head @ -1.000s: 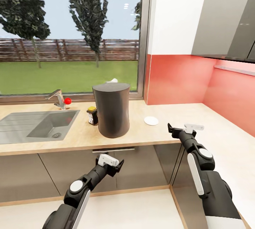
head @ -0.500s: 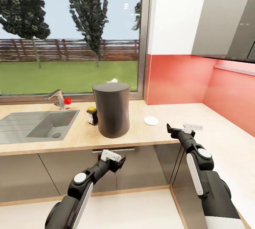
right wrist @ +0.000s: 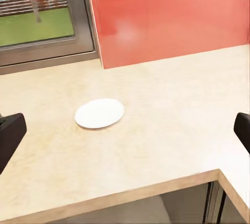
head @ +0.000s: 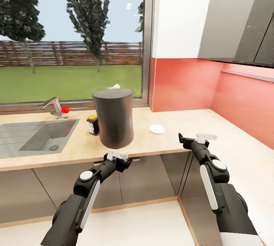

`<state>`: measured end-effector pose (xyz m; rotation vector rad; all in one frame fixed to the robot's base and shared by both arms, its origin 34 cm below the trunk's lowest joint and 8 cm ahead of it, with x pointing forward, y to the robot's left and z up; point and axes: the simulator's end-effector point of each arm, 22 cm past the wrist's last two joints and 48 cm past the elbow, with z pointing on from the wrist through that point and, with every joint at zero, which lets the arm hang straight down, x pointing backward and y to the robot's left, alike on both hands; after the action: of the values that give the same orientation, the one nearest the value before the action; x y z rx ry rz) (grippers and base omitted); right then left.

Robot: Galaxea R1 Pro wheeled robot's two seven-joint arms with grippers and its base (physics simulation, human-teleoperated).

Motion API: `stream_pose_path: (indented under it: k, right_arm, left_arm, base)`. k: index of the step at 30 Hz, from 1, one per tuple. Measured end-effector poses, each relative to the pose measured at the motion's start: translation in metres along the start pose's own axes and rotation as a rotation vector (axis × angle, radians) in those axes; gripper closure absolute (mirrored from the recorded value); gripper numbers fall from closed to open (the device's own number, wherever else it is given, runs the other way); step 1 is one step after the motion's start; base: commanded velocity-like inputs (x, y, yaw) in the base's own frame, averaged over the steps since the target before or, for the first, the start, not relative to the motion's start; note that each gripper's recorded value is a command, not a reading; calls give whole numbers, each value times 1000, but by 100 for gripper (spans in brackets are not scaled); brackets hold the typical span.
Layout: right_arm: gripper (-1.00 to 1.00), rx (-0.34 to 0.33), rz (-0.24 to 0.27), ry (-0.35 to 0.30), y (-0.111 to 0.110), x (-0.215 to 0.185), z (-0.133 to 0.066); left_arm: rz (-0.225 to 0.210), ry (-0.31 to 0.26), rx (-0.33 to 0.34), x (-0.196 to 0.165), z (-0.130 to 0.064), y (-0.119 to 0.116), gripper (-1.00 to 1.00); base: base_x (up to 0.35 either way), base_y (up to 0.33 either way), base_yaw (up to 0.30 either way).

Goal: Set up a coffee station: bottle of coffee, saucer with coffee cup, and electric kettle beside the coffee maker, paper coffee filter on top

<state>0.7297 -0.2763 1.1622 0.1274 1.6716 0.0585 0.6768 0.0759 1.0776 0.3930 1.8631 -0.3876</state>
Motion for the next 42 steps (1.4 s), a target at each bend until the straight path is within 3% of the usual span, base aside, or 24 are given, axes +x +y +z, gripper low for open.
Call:
stream_pose_path:
  k: [6, 14, 23, 29, 35, 38, 42]
  right_arm:
    - [-100, -2, -1, 2, 1, 1, 0]
    - [-100, -46, -24, 8, 23, 4, -1]
    - [-100, -51, -27, 20, 26, 7, 0]
    - [-100, -52, -29, 153, 26, 37, -3]
    - [-100, -52, -23, 213, 27, 50, -5]
    - [-100, -51, -17, 230, 28, 54, -6]
    - [-100, -58, 1, 276, 29, 63, -9]
  left_arm:
    - [-10, 8, -13, 6, -2, 7, -100]
    - [-12, 7, -11, 4, -2, 6, -100]
    - [-12, 9, -13, 6, -2, 6, -100]
    - [-13, 9, -9, 4, -1, 5, -100]
    - [-14, 15, -5, 8, 0, 3, -100]
    - [-15, -2, -2, -4, 3, 1, -100]
    - [-58, -45, -11, -41, 14, -2, -100]
  base:
    - [6, 0, -40]
    - [254, 0, -3]
    - [83, 0, 0]
    - [27, 0, 0]
    - [7, 0, 0]
    - [1, 0, 0]
    - [0, 0, 0]
